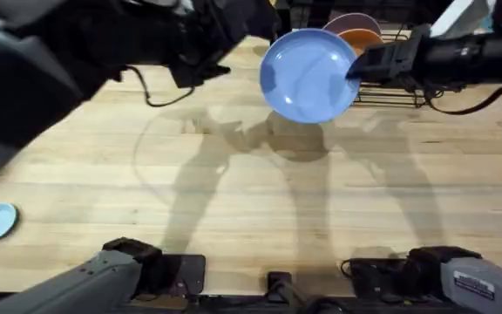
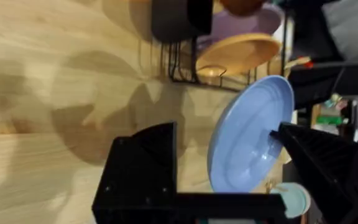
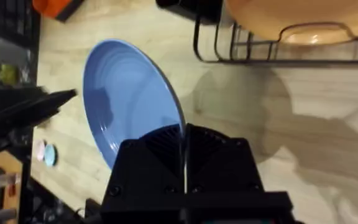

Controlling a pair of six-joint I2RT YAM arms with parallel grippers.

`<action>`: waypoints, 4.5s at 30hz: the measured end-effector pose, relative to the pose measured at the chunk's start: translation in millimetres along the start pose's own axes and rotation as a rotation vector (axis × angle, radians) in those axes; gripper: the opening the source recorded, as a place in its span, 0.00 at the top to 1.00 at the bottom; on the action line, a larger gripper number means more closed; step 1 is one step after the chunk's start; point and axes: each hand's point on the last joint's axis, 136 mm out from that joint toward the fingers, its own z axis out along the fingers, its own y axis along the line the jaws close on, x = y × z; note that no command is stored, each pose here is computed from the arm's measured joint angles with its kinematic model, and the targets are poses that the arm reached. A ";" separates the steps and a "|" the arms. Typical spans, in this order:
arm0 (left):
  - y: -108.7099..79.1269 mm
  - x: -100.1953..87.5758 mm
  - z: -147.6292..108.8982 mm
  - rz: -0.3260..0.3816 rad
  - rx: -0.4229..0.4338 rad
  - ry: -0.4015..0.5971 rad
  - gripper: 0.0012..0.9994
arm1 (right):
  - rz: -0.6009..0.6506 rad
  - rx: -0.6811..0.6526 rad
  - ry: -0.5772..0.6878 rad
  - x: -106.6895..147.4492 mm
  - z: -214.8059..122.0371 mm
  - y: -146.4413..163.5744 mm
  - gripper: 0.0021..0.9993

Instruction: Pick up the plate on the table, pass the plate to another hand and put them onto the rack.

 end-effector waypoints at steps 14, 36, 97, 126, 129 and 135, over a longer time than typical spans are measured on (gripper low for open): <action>-7.1 -21.5 -37.0 0.004 0.038 -0.117 0.00 | -0.132 0.002 -0.185 -45.7 -19.1 -6.2 0.97; -7.0 -21.5 -37.0 0.005 0.038 -0.117 0.00 | -0.414 0.263 -0.393 -182.8 -76.1 16.1 0.97; -5.7 -20.4 -36.9 0.001 0.032 -0.113 0.00 | -1.587 0.238 -0.367 -269.4 99.8 -72.7 0.97; 0.5 -14.1 -36.1 -0.015 0.008 -0.088 0.00 | -1.497 0.194 -0.278 -249.0 147.2 -123.1 0.97; 0.6 -14.0 -36.1 -0.015 0.008 -0.087 0.00 | -1.484 0.193 -0.267 -247.7 145.4 -128.1 0.97; 1.0 -13.6 -36.1 -0.016 0.006 -0.086 0.00 | -1.475 0.186 -0.253 -245.9 144.9 -128.1 0.97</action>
